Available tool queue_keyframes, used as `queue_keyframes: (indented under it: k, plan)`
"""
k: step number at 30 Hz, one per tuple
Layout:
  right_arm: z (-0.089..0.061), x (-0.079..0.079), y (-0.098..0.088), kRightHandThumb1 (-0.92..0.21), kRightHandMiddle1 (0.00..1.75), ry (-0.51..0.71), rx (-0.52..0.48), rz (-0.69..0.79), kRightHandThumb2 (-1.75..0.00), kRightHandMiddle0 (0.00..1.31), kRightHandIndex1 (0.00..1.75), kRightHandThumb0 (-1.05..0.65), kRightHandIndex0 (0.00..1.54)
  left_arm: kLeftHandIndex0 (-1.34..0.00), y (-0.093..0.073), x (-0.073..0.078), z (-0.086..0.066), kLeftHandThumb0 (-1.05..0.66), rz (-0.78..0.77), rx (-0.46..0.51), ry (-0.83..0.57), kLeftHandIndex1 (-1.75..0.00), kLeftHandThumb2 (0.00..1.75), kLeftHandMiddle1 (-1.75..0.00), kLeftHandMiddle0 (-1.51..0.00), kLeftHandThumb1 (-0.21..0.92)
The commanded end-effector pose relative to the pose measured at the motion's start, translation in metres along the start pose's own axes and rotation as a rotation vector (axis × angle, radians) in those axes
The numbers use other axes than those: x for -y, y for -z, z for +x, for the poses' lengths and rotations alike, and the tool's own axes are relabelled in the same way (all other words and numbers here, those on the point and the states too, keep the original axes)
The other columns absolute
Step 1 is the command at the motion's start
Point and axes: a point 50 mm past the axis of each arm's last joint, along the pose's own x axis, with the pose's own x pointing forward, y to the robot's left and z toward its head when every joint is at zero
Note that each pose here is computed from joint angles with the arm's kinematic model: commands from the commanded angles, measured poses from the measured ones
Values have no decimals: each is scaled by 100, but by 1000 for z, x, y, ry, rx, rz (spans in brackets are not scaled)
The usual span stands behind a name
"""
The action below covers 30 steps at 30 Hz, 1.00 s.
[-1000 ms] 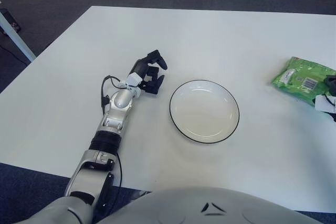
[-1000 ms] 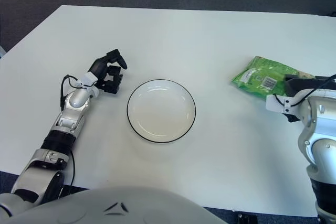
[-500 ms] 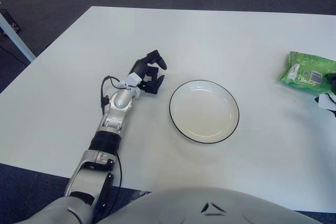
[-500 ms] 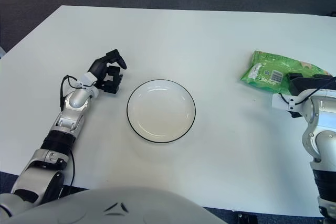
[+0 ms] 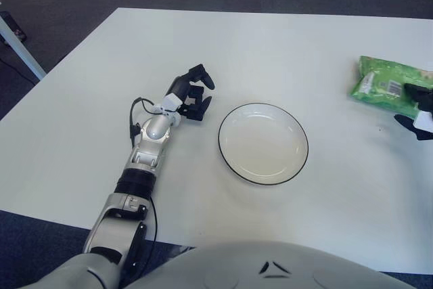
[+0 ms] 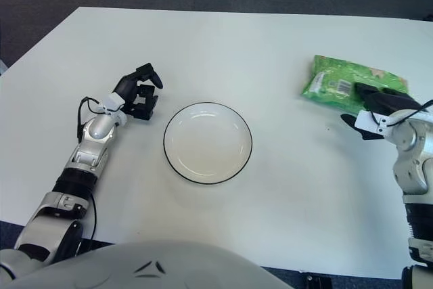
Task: Put the snack into the plate.
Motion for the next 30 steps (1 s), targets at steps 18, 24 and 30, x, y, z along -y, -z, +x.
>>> queue_keyframes:
  k: [18,24,30]
  plan:
    - [-15,2,-34,-92,26,8,429,-93,-93,0,3,-93,5,-57,20,9,-17,-46,-27,-66,6,-175,125,-175,-127,37]
    - [-26,5,-41,-92,26,15,481,-93,-93,0,3,-93,6,-58,19,10,-17,-46,-20,-61,4,-175,126,-175,-128,36]
    - [-28,4,-45,-92,25,19,518,-80,-93,0,4,-94,7,-58,18,10,-17,-47,-9,-58,1,-175,127,-175,-128,36]
